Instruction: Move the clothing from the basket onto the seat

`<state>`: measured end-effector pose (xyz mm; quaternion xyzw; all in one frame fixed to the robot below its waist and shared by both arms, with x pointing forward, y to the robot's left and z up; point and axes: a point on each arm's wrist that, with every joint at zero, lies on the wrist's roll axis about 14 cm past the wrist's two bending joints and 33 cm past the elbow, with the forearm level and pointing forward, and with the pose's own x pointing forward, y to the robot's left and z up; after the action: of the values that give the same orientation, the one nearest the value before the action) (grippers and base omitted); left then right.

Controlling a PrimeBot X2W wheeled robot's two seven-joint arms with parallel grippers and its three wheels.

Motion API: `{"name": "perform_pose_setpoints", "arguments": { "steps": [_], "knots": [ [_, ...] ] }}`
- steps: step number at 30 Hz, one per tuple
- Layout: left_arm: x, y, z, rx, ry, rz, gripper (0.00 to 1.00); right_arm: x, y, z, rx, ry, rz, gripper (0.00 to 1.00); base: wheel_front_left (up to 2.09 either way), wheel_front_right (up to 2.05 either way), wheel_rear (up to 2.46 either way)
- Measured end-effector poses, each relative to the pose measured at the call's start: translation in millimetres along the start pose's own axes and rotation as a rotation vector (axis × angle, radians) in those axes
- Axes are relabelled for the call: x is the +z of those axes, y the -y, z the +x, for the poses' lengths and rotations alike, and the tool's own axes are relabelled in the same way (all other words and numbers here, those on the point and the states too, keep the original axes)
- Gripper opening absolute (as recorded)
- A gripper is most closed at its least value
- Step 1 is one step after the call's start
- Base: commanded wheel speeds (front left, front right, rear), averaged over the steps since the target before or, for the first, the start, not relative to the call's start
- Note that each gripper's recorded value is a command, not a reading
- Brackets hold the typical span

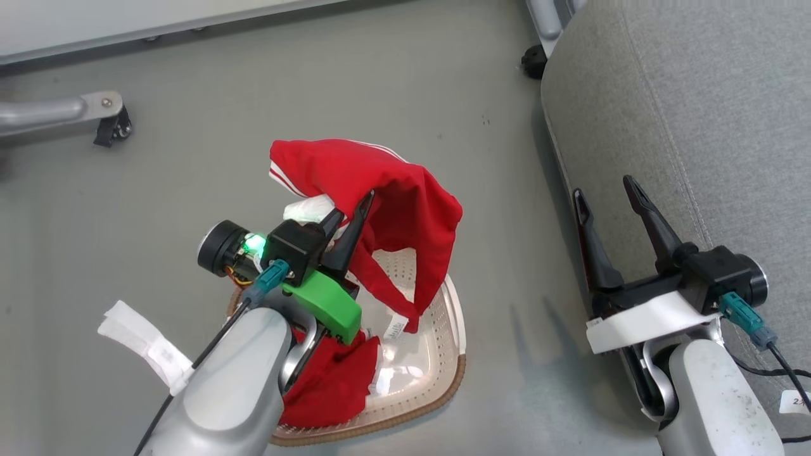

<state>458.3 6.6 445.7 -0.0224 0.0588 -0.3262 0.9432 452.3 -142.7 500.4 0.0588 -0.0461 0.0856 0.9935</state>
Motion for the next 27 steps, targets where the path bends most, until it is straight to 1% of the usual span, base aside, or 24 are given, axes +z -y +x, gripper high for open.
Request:
{"name": "perform_pose_setpoints", "arguments": {
  "steps": [9, 17, 21, 27],
  "knots": [
    [86, 5, -11, 0.014, 0.221, 0.084, 0.00, 21, -8, -20, 0.009, 0.035, 0.005, 1.00, 0.00, 0.00, 0.00],
    [157, 20, -22, -0.007, 0.409, 0.157, 0.00, 35, -13, -33, 0.014, 0.066, 0.011, 1.00, 0.00, 0.00, 0.00],
    [180, 27, -26, -0.023, 0.472, 0.183, 0.00, 39, -14, -36, 0.012, 0.074, 0.016, 1.00, 0.00, 0.00, 0.00],
    [192, 38, -31, -0.047, 0.505, 0.206, 0.00, 42, -16, -40, 0.017, 0.081, 0.022, 1.00, 0.00, 0.00, 0.00]
  ]
}}
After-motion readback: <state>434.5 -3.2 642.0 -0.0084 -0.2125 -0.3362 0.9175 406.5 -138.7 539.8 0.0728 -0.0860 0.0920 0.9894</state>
